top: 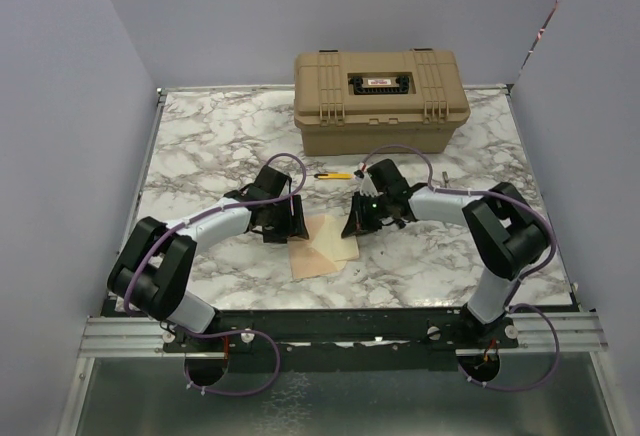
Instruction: Place the letter into the envelope and seal it
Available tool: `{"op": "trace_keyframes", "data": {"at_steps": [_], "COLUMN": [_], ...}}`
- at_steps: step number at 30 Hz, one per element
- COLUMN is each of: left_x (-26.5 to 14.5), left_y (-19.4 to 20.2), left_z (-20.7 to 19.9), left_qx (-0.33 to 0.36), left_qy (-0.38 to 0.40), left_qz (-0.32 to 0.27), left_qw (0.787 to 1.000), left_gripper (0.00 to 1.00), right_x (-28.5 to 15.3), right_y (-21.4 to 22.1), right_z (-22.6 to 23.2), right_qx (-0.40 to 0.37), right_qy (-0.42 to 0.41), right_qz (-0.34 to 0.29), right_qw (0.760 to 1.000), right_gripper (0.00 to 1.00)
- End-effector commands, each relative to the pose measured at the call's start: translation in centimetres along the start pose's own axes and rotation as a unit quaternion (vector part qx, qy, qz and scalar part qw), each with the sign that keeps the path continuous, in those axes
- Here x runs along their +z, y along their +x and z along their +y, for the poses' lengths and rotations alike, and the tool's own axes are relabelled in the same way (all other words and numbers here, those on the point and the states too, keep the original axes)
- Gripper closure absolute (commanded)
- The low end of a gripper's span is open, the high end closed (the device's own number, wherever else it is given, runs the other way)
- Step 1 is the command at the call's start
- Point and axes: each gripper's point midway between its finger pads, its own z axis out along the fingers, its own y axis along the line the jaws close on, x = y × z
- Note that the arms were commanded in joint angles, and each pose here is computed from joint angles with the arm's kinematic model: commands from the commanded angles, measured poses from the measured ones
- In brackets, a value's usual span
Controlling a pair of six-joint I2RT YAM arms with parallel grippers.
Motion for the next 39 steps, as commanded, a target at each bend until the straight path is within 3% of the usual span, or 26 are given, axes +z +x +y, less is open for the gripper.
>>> {"op": "trace_keyframes", "data": {"at_steps": [1, 25, 27, 32, 39], "left_x": [0.7, 1.2, 1.2, 1.2, 1.3], "left_y": [2.1, 2.4, 2.3, 2.4, 2.6], "left_z": [1.5, 1.6, 1.8, 2.3, 2.6], "left_qx": [-0.010, -0.007, -0.005, -0.003, -0.001], "left_qy": [-0.019, -0.017, -0.020, -0.029, -0.034], "left_qz": [0.036, 0.039, 0.037, 0.034, 0.036], "left_qw": [0.999, 0.999, 0.999, 0.999, 0.999], "left_gripper": [0.37, 0.39, 0.40, 0.40, 0.40], "right_x": [0.4, 4.2, 4.1, 2.6, 0.0], "right_y": [-0.3, 1.0, 1.0, 0.7, 0.7], "right_z": [0.5, 3.4, 3.3, 2.6, 1.6], "right_qx": [0.077, 0.045, 0.044, 0.042, 0.042], "right_qy": [0.010, -0.001, 0.007, 0.054, 0.114], "right_qz": [0.003, 0.058, 0.057, 0.046, 0.032], "right_qw": [0.997, 0.997, 0.997, 0.997, 0.992], "right_gripper": [0.99, 0.99, 0.94, 0.65, 0.41]}}
